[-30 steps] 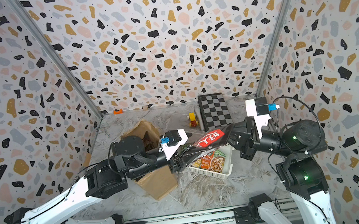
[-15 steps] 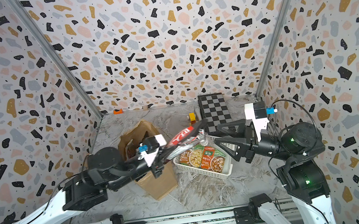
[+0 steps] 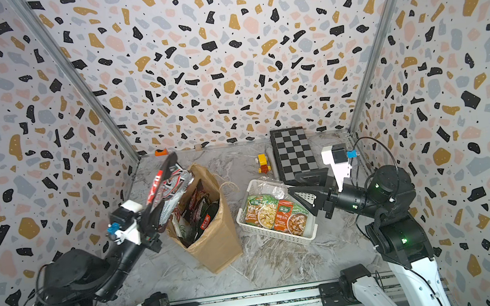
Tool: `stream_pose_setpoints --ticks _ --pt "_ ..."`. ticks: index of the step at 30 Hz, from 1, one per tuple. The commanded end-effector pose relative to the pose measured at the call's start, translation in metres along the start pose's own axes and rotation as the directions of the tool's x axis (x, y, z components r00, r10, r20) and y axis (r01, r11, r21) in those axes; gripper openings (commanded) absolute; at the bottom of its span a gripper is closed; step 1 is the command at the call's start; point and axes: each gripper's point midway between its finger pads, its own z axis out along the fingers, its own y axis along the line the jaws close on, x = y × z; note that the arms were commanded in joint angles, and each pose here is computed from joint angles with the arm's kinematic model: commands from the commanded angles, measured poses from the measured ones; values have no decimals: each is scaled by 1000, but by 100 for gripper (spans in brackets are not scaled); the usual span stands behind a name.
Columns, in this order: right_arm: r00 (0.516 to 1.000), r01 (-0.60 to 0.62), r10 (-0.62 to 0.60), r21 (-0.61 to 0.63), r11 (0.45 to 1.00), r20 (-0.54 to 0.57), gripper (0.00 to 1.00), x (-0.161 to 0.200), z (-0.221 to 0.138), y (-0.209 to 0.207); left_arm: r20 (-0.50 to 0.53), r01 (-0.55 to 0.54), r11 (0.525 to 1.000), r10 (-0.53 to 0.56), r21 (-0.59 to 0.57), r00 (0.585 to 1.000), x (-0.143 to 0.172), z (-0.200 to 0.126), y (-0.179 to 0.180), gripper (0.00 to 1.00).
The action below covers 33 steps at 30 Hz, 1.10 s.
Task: Place the condiment packets inside the bag
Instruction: Place the condiment packet in the paper bag.
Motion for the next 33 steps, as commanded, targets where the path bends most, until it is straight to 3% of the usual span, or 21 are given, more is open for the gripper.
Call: stream_pose_setpoints --ticks 1,7,15,20,26,27,28,29,33 --pt "1000 24 -24 7 1000 19 65 -3 -5 6 17 78 997 -78 -18 997 -5 9 -4 0" --pt "1000 23 -24 39 999 11 65 5 -9 4 -85 121 991 -117 50 990 19 30 -28 0" --pt "1000 19 -20 69 997 11 64 10 -11 -2 -201 305 949 -284 83 938 56 62 -27 0" --pt "999 46 -46 88 995 -3 65 13 -13 -3 -205 400 907 -370 132 906 67 65 -35 0" --pt "999 40 -39 94 995 -15 65 18 -10 -10 -255 416 909 -394 36 883 106 68 -30 0" --pt "999 39 -37 97 995 -17 65 20 -10 -11 -248 418 908 -399 26 882 110 68 -29 4" --pt "999 39 -38 98 994 -17 65 19 -10 -12 -238 420 907 -405 16 883 111 67 -27 19" --pt "999 40 -38 98 994 -19 65 20 -9 -12 -224 424 906 -413 3 883 112 67 -24 28" --pt "999 41 -39 100 994 -25 65 21 -8 -14 -206 421 907 -414 -6 887 104 65 -19 43"
